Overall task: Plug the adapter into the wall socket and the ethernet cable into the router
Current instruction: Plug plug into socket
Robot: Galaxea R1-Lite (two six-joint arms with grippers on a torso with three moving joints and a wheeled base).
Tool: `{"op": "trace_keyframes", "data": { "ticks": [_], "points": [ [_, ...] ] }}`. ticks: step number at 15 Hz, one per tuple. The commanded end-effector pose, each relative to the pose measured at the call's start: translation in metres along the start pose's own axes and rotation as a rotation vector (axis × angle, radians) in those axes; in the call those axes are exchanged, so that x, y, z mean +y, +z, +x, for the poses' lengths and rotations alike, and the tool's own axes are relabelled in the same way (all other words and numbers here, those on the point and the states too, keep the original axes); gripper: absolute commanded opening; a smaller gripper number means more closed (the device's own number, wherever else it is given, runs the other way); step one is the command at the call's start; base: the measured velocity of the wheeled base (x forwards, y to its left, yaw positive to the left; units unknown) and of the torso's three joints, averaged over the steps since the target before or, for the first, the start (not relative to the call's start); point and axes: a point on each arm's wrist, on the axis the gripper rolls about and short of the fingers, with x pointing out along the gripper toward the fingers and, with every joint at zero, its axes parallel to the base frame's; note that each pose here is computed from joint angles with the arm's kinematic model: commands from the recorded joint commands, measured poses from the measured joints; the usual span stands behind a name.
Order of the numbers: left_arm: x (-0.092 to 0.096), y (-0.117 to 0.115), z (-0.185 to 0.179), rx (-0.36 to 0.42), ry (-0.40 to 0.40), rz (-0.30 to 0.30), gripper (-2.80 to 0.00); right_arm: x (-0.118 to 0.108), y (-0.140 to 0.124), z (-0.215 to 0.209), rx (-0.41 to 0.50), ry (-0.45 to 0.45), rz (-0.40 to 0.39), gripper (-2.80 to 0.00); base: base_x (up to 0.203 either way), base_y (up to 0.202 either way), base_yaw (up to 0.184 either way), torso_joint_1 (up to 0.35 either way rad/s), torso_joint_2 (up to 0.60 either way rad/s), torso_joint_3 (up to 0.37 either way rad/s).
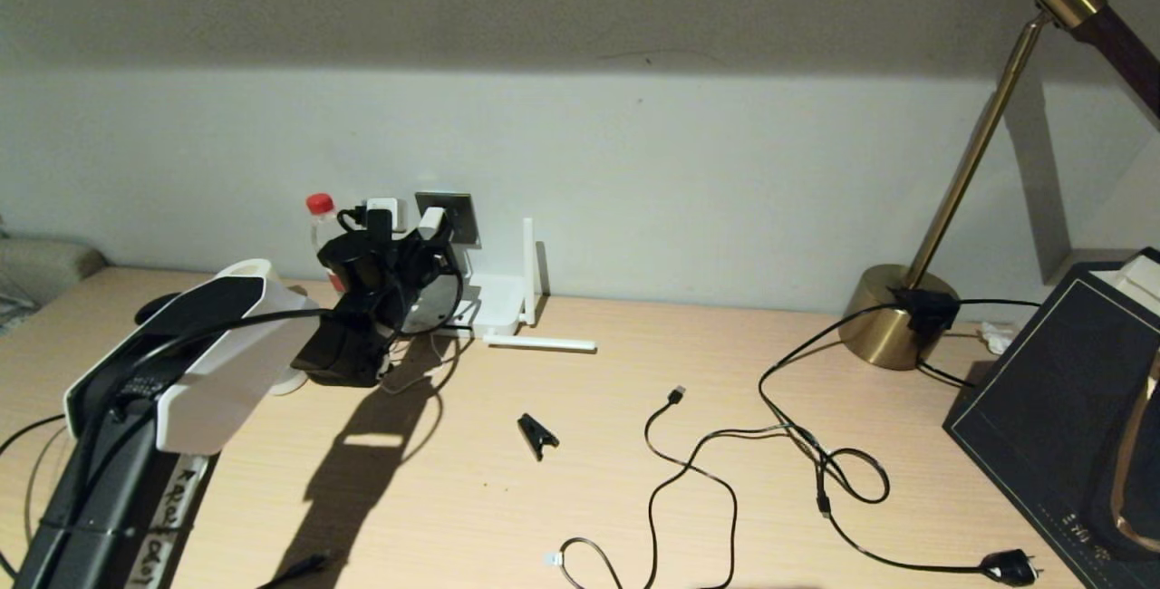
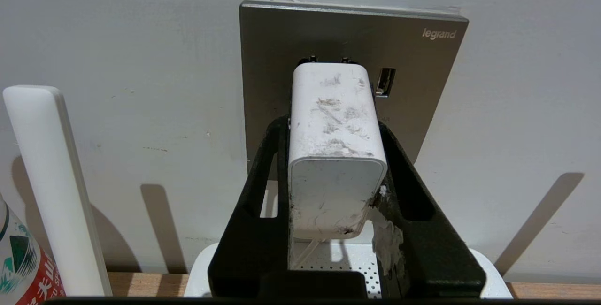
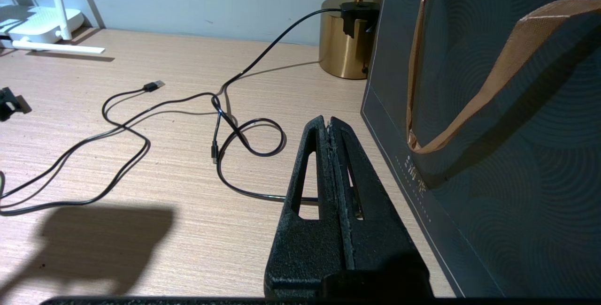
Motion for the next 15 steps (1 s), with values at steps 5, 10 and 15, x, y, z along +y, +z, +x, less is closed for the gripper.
{"op": "trace_keyframes", "data": {
  "ticks": [5, 10, 15],
  "points": [
    [-0.0003, 0.0061, 0.0006, -0.012, 0.001, 0.001, -2.80, 0.0001, -0.0099, 0.0020, 0.036, 0.001, 0.000, -2.80, 0.000, 0.000, 0.000, 0.000, 0.00, 0.000],
    [0.0005, 0.0094, 0.0011, -0.015, 0.002, 0.002, -2.80, 0.0001, -0.0100, 0.0020, 0.036, 0.001, 0.000, -2.80, 0.000, 0.000, 0.000, 0.000, 0.00, 0.000],
    [0.0005, 0.0080, 0.0013, -0.007, 0.001, 0.002, -2.80, 0.0001, -0.0099, 0.0020, 0.036, 0.001, 0.000, -2.80, 0.000, 0.000, 0.000, 0.000, 0.00, 0.000]
  ]
}}
